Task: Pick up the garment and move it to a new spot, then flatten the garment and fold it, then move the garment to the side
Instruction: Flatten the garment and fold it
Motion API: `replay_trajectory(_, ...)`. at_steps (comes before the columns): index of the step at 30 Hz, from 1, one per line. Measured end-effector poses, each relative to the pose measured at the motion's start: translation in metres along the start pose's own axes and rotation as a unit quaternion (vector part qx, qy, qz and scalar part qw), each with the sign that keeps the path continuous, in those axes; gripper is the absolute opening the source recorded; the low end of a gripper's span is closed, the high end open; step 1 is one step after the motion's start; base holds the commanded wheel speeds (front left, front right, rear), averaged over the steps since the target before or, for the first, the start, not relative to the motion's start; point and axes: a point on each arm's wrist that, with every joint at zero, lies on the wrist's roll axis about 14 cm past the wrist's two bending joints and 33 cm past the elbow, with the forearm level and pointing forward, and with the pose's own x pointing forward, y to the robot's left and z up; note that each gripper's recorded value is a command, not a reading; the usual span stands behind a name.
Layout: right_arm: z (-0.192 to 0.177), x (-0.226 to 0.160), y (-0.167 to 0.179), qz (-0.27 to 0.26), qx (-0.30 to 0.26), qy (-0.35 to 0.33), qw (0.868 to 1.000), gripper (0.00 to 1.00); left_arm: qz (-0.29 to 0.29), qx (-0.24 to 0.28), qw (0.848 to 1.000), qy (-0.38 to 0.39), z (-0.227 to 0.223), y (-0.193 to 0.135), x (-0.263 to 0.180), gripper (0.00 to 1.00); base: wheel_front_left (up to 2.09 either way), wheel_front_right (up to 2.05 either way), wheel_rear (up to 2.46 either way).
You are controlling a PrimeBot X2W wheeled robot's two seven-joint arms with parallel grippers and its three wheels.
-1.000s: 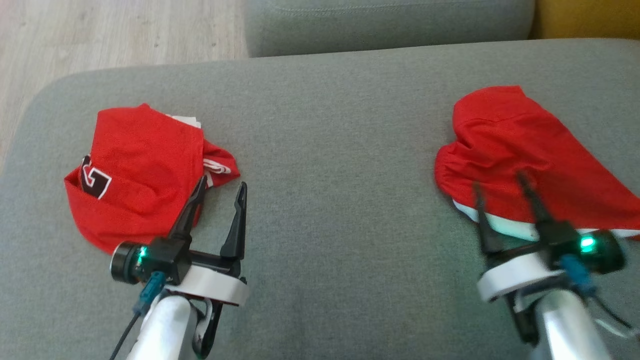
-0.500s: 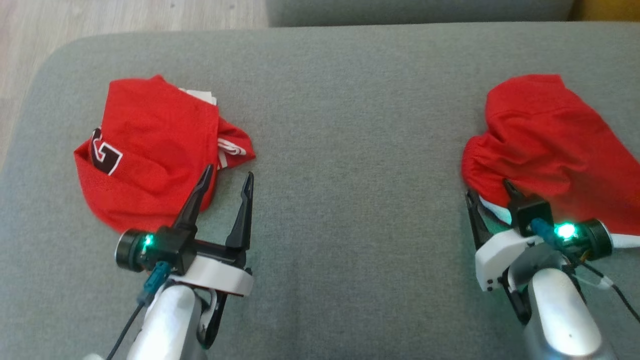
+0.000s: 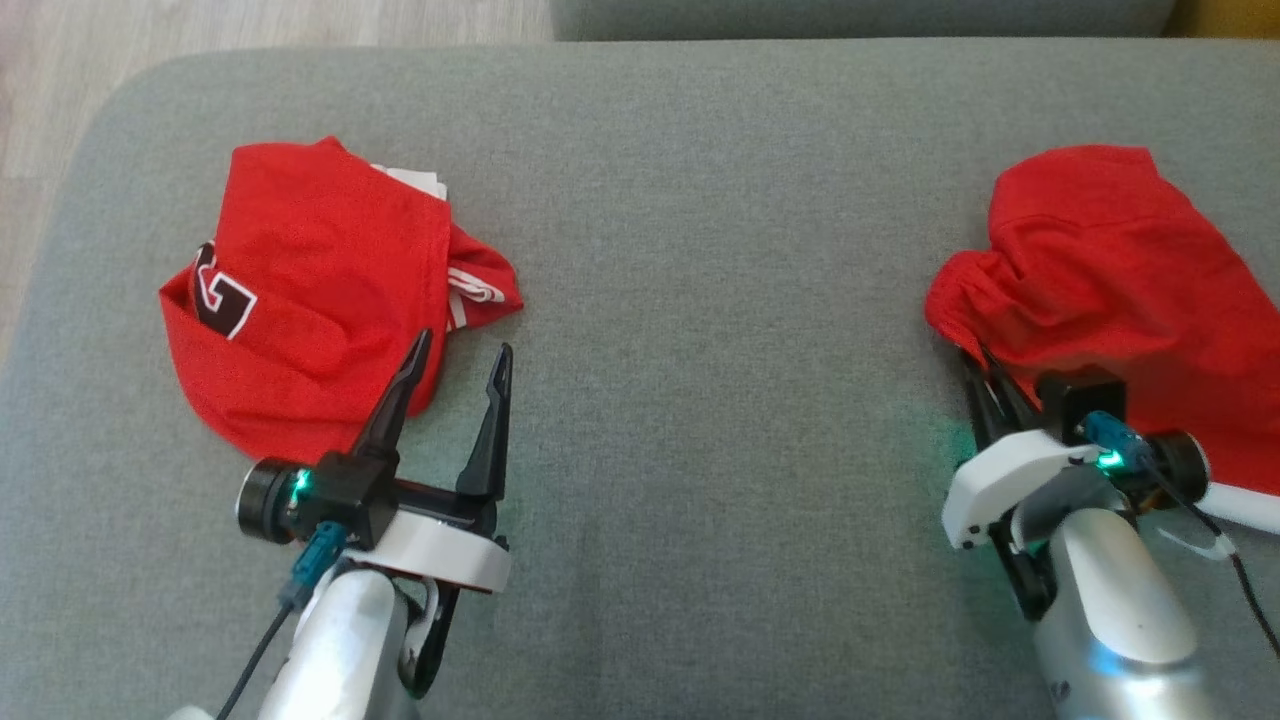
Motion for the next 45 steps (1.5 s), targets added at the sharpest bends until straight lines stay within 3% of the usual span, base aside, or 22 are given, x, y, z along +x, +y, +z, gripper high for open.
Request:
replay_trajectory(9, 0.031, -0.003, 0.042, 0.062, 0.059, -0.064, 0.994, 0.00, 0.000, 0.002, 1.000, -0.010, 0.008, -0.001, -0.003, 1.00, 0.00, 0.00, 0.00)
replay_trajectory(15, 0.075, -0.012, 0.097, 0.149, 0.091, -0.120, 0.977, 0.00, -0.001, 0.008, 1.000, -0.019, 0.016, -0.003, -0.005, 1.00, 0.00, 0.00, 0.00)
replay_trajectory(19, 0.074, -0.021, 0.134, 0.206, 0.109, -0.098, 0.967, 0.00, 0.001, 0.008, 1.000, -0.022, 0.018, -0.002, -0.006, 1.00, 0.00, 0.00, 0.00)
replay_trajectory(24, 0.056, -0.022, 0.145, 0.221, 0.104, -0.064, 0.968, 0.00, 0.006, 0.008, 1.000, -0.021, 0.017, 0.001, -0.008, 1.00, 0.00, 0.00, 0.00)
replay_trajectory(25, 0.052, -0.021, 0.144, 0.219, 0.105, -0.057, 0.968, 0.08, 0.007, 0.008, 1.000, -0.020, 0.016, 0.002, -0.008, 1.00, 0.00, 0.00, 0.00)
replay_trajectory(26, 0.047, -0.020, 0.143, 0.217, 0.103, -0.050, 0.970, 1.00, 0.007, 0.008, 1.000, -0.019, 0.016, 0.002, -0.008, 1.00, 0.00, 0.00, 0.00)
replay_trajectory(36, 0.043, -0.014, 0.115, 0.172, 0.099, -0.067, 0.978, 1.00, 0.009, 0.010, 1.000, -0.020, 0.016, 0.004, -0.006, 1.00, 0.00, 0.00, 0.00)
replay_trajectory(45, 0.067, -0.033, 0.031, 0.045, 0.097, -0.154, 0.982, 1.00, -0.008, 0.010, 0.999, -0.033, 0.025, -0.009, -0.002, 1.00, 0.00, 0.00, 0.00)
